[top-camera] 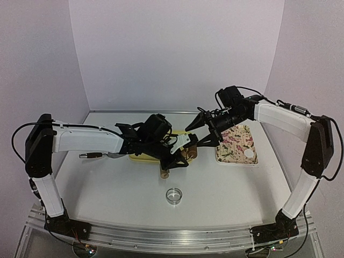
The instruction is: Roll out the dumpling wrappers from the dough
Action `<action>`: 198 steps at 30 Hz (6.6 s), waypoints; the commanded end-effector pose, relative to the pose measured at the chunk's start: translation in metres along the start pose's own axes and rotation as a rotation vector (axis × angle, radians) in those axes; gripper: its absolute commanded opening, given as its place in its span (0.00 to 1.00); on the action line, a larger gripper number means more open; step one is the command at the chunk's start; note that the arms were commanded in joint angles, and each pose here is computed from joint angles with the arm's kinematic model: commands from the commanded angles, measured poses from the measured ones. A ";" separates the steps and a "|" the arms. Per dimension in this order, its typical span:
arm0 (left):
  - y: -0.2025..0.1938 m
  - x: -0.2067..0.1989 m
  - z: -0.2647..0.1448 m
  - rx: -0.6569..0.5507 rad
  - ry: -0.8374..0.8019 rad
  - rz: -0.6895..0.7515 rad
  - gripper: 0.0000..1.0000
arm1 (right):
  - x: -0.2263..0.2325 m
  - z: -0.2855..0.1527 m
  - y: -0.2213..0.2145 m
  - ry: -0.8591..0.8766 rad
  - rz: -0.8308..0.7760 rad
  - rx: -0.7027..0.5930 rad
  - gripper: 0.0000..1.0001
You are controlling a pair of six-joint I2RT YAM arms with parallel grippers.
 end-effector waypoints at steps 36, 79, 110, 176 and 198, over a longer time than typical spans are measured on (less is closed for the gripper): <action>0.026 0.003 -0.029 -0.192 0.241 0.192 0.01 | -0.028 0.042 -0.001 0.075 0.144 0.094 0.67; -0.039 -0.010 0.011 -0.167 -0.067 -0.159 0.52 | -0.036 0.059 -0.012 0.080 -0.049 0.192 0.00; -0.062 -0.001 0.004 -0.157 0.008 -0.139 0.03 | -0.043 0.049 0.004 0.080 -0.035 0.149 0.00; -0.026 0.060 -0.095 -0.285 0.023 -0.704 0.93 | 0.029 0.027 0.040 0.125 -0.228 -0.079 0.00; 0.009 0.115 -0.168 -0.537 -0.333 -0.980 0.99 | 0.131 -0.053 0.003 0.536 -0.589 -0.069 0.00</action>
Point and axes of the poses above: each gripper's point midway between its finger pads, its own z axis out along the fingers, its own x axis along the line the jaws close on, y = z × x, the point moved 5 cm from there along -z, back along the fingers
